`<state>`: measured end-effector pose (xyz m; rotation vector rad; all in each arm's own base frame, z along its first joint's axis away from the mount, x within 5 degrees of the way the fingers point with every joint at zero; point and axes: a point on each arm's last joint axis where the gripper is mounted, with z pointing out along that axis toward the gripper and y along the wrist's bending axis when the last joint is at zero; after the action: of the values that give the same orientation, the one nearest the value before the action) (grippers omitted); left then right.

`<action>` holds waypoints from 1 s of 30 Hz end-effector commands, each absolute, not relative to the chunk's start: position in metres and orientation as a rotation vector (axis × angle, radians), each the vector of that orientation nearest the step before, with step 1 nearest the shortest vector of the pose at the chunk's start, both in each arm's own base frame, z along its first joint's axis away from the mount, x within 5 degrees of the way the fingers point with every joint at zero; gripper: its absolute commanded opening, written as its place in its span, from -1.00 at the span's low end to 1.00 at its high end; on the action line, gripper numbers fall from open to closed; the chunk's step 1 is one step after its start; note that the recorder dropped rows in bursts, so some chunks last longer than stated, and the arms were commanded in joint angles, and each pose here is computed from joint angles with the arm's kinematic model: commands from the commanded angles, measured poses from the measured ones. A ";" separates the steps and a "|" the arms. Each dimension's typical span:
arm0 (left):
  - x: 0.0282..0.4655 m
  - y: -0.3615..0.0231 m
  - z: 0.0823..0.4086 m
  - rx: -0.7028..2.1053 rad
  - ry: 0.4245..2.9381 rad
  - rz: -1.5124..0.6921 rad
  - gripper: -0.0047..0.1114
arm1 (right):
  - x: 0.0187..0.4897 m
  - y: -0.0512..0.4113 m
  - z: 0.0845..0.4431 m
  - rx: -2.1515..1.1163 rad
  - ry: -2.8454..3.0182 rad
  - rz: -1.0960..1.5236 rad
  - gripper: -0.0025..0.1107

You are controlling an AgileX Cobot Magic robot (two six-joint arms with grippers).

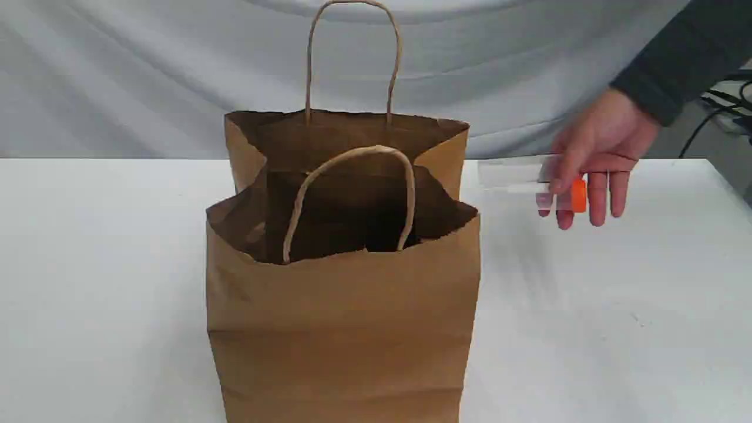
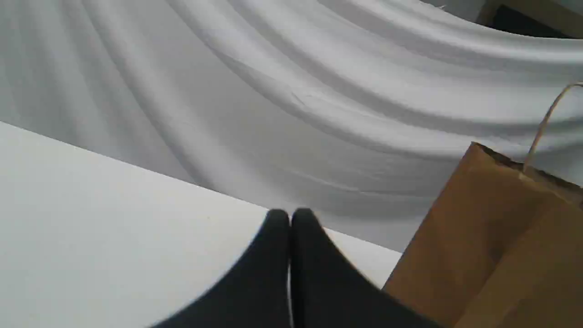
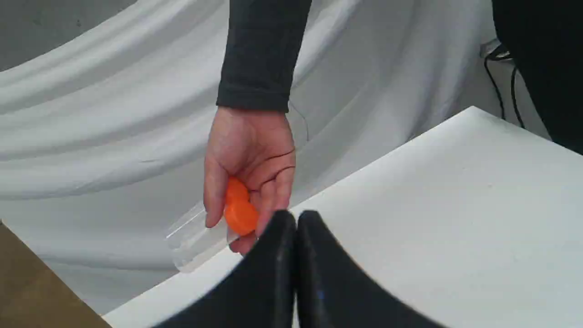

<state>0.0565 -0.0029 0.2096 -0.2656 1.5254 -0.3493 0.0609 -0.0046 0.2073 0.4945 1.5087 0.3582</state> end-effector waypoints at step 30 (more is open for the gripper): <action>0.035 -0.007 0.285 -0.239 1.437 -0.435 -0.92 | 0.061 -0.002 0.202 0.489 1.560 0.378 -0.96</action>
<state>0.0390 -0.0057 0.2738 -0.2769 1.4200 -0.4596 0.0609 -0.0025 0.2037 0.4975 1.5516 0.3795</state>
